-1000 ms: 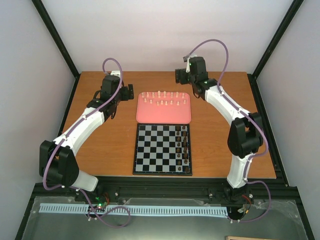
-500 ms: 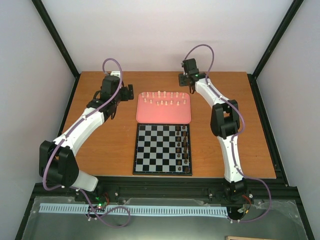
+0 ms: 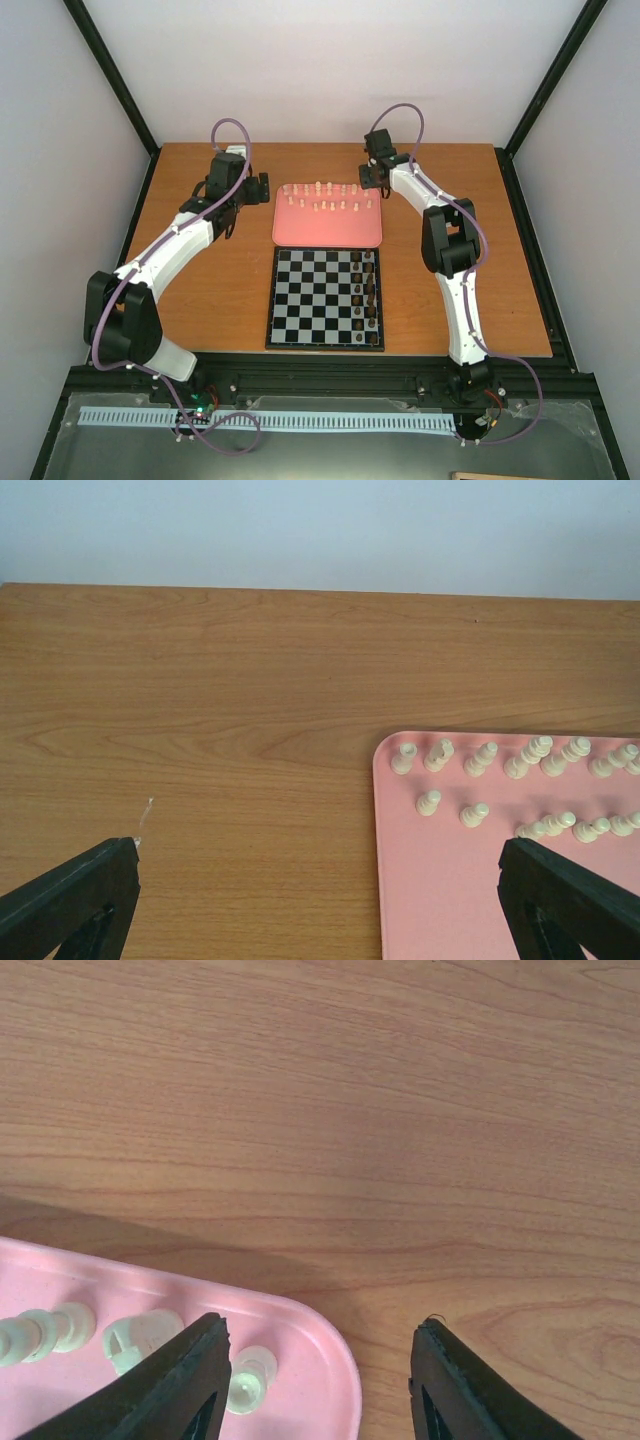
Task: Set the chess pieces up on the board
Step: Pick up the chess piece from the storage box.
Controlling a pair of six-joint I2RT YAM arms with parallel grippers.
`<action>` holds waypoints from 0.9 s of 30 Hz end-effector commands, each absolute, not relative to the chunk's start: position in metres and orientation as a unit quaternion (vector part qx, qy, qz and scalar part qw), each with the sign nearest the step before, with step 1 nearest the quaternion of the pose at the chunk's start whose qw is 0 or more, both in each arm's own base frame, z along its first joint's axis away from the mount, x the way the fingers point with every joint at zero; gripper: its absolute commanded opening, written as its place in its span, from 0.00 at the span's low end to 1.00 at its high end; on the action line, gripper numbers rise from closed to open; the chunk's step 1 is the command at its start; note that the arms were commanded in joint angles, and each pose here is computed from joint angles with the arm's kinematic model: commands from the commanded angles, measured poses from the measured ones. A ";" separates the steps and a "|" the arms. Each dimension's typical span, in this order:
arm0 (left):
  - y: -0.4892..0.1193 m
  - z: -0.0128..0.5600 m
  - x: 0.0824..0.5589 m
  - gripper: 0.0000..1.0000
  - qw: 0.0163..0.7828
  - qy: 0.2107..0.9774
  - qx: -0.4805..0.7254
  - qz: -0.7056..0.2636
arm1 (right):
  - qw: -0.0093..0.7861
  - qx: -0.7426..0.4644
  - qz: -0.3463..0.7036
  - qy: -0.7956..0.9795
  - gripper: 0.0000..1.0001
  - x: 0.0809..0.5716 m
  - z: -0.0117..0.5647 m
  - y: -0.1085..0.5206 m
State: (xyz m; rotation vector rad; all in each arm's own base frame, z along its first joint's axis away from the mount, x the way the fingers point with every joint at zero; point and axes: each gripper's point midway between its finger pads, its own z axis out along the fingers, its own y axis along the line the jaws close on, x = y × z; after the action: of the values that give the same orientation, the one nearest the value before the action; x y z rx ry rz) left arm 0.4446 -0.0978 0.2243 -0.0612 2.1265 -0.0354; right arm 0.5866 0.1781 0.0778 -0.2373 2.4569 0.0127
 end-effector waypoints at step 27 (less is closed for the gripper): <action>-0.098 0.235 0.450 1.00 0.495 0.868 -0.034 -0.021 | 0.302 -0.111 0.044 0.946 0.41 0.573 0.063 0.191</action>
State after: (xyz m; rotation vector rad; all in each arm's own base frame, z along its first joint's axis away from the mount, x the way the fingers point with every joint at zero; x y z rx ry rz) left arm 0.4446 -0.0979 0.2243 -0.0637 2.1269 -0.0373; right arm 0.5676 0.1881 0.0526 -0.2863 2.5340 0.1062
